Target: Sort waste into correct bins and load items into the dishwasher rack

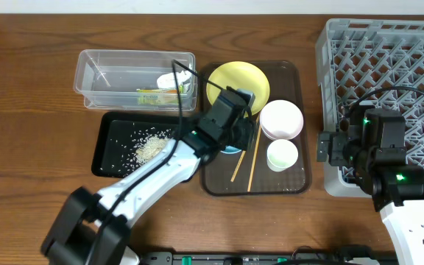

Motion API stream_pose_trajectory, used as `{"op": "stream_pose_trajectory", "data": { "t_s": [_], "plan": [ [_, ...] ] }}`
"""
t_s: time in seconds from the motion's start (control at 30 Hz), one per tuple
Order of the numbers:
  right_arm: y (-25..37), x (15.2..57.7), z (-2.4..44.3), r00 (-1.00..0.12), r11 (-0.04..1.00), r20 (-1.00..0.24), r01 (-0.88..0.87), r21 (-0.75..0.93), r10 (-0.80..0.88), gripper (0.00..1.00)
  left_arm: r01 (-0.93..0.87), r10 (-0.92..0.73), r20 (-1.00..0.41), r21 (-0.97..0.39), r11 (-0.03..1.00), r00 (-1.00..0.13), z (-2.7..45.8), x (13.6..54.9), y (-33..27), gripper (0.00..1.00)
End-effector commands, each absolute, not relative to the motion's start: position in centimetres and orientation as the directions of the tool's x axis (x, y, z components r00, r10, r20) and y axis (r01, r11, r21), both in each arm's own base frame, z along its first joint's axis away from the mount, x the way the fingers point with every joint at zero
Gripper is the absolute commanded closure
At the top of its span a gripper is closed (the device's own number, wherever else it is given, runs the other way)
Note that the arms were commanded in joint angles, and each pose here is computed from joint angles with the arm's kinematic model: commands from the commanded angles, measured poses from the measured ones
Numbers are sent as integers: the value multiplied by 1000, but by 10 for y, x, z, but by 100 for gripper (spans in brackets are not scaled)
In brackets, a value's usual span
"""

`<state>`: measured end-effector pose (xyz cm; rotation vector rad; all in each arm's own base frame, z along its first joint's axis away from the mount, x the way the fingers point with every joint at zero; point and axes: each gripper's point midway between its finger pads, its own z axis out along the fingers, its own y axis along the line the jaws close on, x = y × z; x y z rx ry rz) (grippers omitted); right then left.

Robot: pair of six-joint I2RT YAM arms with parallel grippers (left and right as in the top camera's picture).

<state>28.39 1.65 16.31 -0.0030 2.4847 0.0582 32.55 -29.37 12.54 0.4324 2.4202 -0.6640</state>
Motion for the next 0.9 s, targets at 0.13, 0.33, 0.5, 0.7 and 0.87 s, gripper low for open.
{"op": "stream_pose_trajectory", "data": {
  "t_s": [0.13,0.33,0.5,0.7,0.87],
  "plan": [
    [20,287,171,-781,998,-625,-31,48,5,1,516,202,-634,-360,777,-746,132,307,-323,49],
    [20,287,171,-781,998,-625,-31,48,5,1,549,294,-572,-345,761,-766,95,281,-345,50],
    [20,286,171,-782,998,-624,-31,48,5,1,543,343,-505,-328,773,-792,58,271,-349,60],
    [20,286,171,-783,998,-623,-31,47,5,1,542,340,-507,-329,774,-792,58,273,-348,94],
    [20,287,172,-779,998,-627,-31,47,5,1,509,287,-526,-343,790,-800,79,284,-335,94]
  ]
}}
